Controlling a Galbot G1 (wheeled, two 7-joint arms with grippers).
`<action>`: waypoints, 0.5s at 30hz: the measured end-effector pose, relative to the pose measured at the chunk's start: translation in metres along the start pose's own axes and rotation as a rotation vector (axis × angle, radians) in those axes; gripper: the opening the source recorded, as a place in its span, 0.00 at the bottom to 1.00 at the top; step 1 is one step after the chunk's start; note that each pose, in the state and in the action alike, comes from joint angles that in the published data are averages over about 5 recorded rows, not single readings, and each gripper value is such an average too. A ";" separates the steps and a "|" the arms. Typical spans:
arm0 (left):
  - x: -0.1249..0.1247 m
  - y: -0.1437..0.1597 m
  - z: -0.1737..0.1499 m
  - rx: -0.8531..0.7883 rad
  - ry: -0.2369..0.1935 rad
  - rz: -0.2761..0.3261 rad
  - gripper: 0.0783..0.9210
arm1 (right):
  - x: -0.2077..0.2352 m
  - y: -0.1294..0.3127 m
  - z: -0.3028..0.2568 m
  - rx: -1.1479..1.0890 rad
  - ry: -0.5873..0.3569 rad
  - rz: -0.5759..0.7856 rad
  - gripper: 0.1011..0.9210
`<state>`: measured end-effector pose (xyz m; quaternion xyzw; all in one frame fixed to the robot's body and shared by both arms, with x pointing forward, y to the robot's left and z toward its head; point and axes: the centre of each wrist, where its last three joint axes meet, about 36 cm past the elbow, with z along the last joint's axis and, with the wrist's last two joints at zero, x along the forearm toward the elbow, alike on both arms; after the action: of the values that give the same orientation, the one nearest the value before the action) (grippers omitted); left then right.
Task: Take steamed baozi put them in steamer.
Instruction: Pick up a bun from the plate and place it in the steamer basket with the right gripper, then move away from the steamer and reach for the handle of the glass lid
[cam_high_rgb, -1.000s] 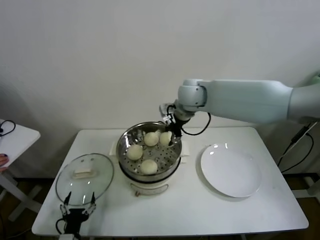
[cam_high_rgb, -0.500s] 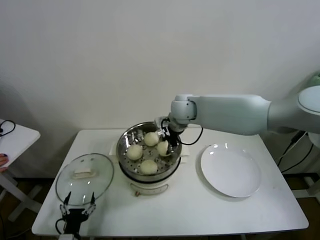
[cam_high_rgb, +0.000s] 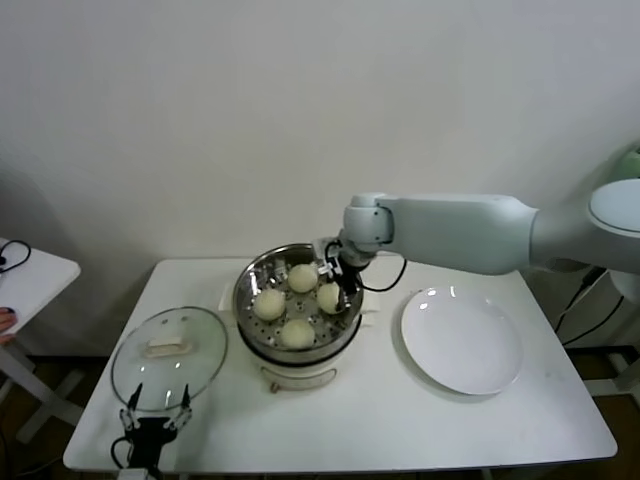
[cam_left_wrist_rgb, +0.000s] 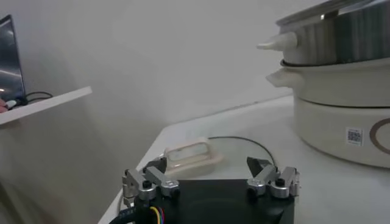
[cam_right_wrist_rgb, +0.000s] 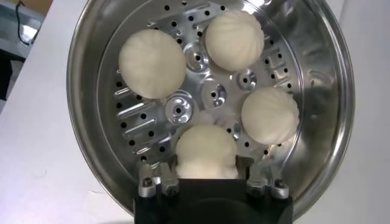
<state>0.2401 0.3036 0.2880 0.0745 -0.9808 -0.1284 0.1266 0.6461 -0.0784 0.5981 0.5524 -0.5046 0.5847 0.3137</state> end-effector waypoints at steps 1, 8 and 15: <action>0.000 0.000 0.000 0.000 0.000 0.000 0.88 | 0.001 0.000 0.001 -0.001 -0.003 0.000 0.77; -0.001 0.000 -0.002 0.002 -0.002 -0.001 0.88 | 0.019 -0.003 0.006 -0.014 -0.033 0.010 0.88; -0.004 0.001 -0.005 0.008 -0.007 -0.007 0.88 | 0.052 -0.005 0.016 -0.056 -0.078 0.056 0.88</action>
<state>0.2450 0.3040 0.2920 0.0778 -0.9815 -0.1251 0.1225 0.6459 -0.1017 0.6476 0.5515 -0.5477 0.5569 0.2928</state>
